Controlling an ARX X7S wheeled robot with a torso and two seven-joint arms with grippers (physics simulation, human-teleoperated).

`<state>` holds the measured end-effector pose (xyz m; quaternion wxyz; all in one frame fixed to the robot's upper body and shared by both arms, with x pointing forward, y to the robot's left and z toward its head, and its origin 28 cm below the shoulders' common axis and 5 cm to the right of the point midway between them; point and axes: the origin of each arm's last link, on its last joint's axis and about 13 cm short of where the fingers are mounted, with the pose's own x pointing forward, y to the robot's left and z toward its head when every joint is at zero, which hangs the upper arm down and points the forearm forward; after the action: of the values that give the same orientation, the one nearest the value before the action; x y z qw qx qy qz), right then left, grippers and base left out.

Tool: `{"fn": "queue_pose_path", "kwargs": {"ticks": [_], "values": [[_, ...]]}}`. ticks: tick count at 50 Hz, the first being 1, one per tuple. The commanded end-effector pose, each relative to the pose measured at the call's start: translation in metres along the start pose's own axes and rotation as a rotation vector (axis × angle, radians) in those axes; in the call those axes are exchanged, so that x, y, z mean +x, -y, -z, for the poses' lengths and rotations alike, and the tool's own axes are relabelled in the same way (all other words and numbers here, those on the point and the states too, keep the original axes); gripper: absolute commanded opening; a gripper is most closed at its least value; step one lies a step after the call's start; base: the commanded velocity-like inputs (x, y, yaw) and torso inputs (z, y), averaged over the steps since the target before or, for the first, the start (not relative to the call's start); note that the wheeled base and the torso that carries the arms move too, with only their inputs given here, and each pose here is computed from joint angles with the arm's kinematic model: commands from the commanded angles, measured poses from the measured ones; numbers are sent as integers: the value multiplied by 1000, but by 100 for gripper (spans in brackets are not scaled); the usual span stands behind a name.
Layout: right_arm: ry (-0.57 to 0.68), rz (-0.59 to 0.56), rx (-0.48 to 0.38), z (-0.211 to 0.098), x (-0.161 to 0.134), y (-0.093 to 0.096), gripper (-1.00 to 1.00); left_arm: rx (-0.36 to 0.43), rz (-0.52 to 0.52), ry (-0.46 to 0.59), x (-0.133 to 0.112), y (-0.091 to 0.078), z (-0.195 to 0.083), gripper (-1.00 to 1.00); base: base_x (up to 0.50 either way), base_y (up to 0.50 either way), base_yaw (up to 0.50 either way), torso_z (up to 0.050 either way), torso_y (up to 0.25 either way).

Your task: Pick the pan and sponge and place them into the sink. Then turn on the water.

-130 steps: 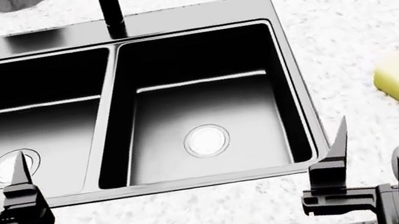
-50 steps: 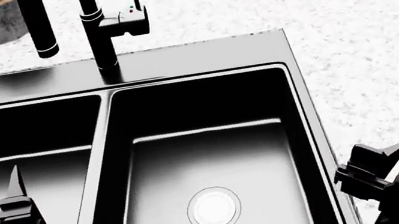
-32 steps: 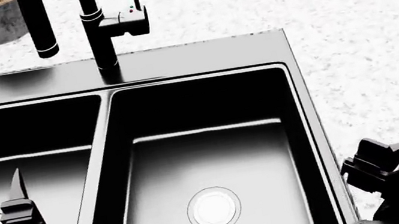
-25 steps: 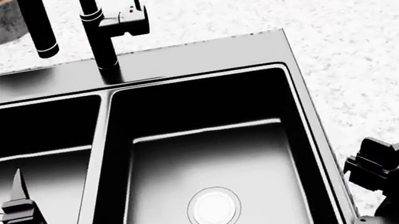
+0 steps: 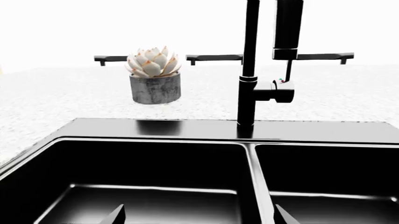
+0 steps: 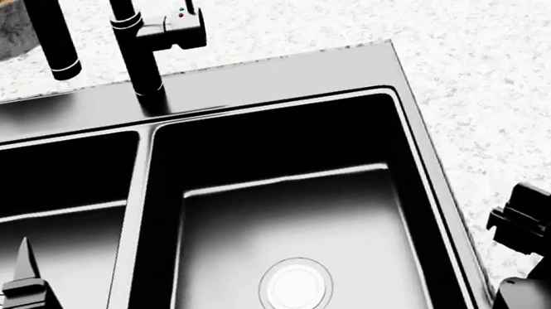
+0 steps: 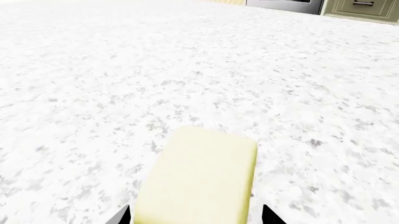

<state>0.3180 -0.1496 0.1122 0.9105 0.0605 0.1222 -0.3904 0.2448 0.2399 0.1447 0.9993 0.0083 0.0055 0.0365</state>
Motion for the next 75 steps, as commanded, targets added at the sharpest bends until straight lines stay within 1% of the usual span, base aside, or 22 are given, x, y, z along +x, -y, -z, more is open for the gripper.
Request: {"fn": "queue_pose_path", "kwargs": {"ticks": [1,2,7,12,15,16,17,18,19,21,22,23,28,32,37,38,39,41,44,48,63,75], "values": [[-11,-4,21,1,7,-1,100,-4,-5,-1,1,0,1,100,0,0,0,0,0],[-12,-3,16,1,6,0,-100,-4,-5,-1,1,0,1,100,0,0,0,0,0],[-2,22,27,-1,5,1,-100,-5,-6,-4,0,-1,2,100,0,0,0,0,0],[50,-41,74,-7,-1,3,-100,-5,-5,-4,0,-1,3,100,0,0,0,0,0],[83,-134,-93,-13,-8,3,-100,-4,-6,-5,0,-2,3,100,0,0,0,0,0],[93,-202,-316,-13,-10,3,-100,-4,-5,-6,0,-1,3,100,0,0,0,0,0],[96,-236,-331,-13,-11,3,-100,-5,-5,-8,0,-2,4,100,0,0,0,0,0],[57,-327,-193,-14,-13,3,-100,-6,-7,-10,0,-3,5,100,0,0,0,0,0],[74,-310,-231,-16,-14,4,-100,-5,-8,-11,0,-4,5,100,0,0,0,0,0],[149,-428,-169,-26,-23,5,-100,-5,-11,-9,0,-4,4,100,0,0,0,0,0],[206,-472,-198,-31,-27,5,-100,-6,-11,-9,0,-4,4,100,0,0,0,0,0],[216,-474,-185,-33,-28,6,-100,-7,-12,-9,-1,-6,5,100,0,0,0,0,10],[256,-684,-338,-42,-39,16,-100,-7,-13,-7,-2,-7,4,100,0,0,0,0,0],[250,-776,-304,-56,-51,28,-100,-5,-12,-5,-1,-6,3,100,0,0,0,0,0],[236,-879,-361,-61,-67,43,-100,-5,-9,2,-2,-6,0,100,0,0,0,0,0],[266,-896,-290,-64,-68,45,-100,-5,-13,5,-2,-6,0,100,0,0,0,0,0],[269,-934,-296,-65,-72,47,-100,-4,-12,5,-2,-5,0,100,0,0,0,0,0],[276,-935,-331,-61,-73,51,-100,-5,-10,7,-2,-6,0,100,0,0,0,0,0],[292,-985,-343,-56,-75,59,-100,-2,-13,6,-1,-4,0,100,0,0,0,0,0],[273,-984,-347,-49,-77,66,-100,-2,-12,9,-2,-6,0,100,0,0,0,0,0],[286,-984,-370,-39,-75,59,-100,0,-16,12,-3,-8,0,100,0,29,0,0,0],[295,-980,-366,-36,-75,58,-100,0,-19,12,-2,-6,0,100,25,494,0,0,0]]}}
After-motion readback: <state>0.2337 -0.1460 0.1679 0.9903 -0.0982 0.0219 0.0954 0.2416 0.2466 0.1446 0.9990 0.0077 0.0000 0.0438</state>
